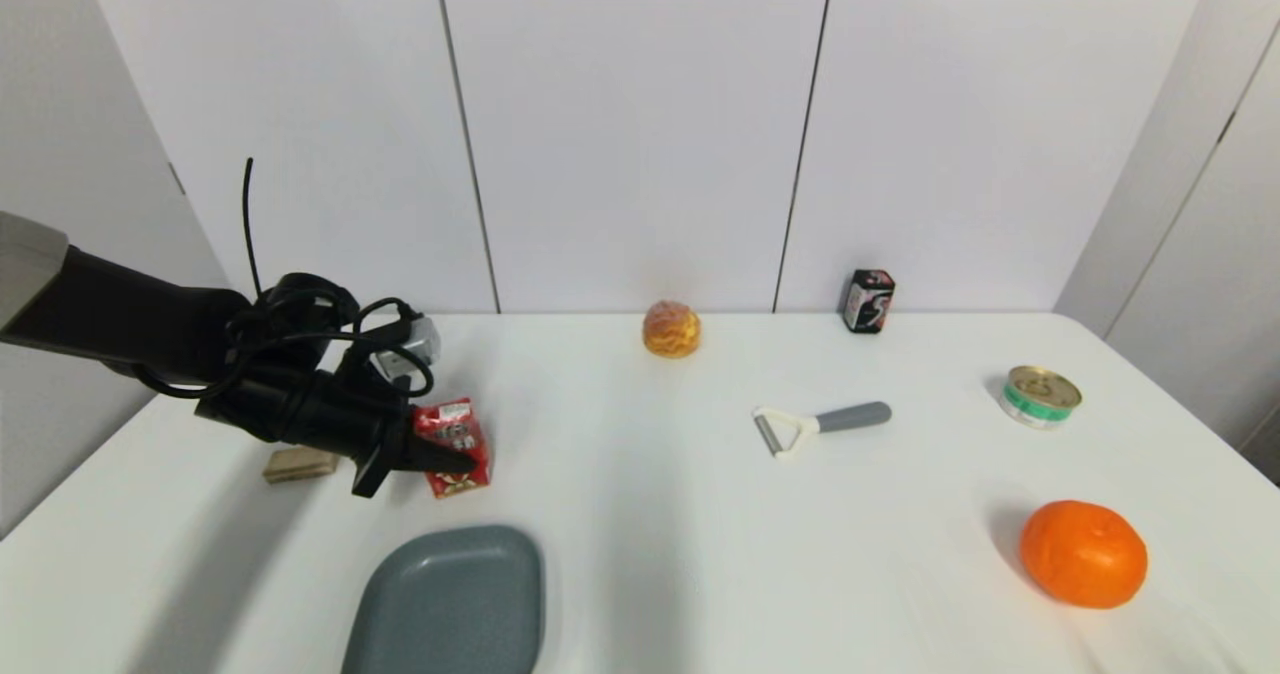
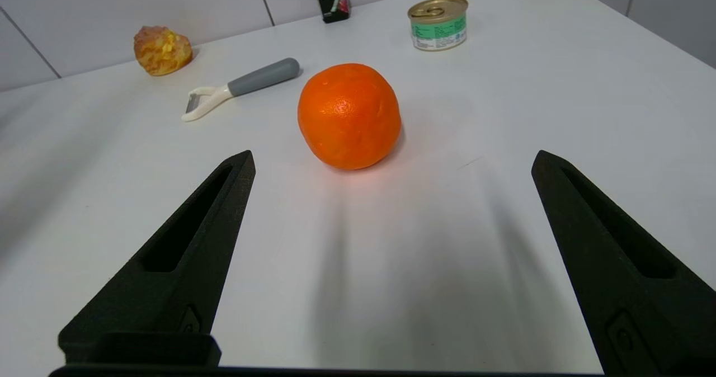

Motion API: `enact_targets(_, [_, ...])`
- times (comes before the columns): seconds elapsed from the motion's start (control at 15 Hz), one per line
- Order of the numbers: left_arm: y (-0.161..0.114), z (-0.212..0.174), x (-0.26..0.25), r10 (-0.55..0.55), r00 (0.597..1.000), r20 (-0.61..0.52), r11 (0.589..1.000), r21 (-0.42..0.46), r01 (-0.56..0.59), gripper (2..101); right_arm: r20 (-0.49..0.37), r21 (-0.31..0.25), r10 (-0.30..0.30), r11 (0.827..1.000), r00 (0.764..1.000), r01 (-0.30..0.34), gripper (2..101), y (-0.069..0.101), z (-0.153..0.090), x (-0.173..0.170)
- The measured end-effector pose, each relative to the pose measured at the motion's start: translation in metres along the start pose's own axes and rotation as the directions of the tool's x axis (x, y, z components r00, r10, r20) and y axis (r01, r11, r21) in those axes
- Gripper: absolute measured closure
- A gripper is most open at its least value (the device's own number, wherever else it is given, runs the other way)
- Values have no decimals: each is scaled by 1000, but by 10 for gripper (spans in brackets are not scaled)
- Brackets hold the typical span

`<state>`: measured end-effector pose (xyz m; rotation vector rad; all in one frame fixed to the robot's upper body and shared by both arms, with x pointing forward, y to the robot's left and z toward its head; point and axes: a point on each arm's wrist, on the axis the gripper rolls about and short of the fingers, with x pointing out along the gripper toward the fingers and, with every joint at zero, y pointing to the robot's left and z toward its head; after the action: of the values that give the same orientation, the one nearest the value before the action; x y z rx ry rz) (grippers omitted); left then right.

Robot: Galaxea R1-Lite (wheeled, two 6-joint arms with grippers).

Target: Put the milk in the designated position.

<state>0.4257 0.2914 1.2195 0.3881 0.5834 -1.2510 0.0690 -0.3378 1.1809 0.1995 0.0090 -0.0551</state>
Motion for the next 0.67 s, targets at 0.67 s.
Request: enact_targets(0.67, [-7,11,-11,48,998,-36,998,-34,-49,231,0,0,0,1000,1000,0,43,0,0,0])
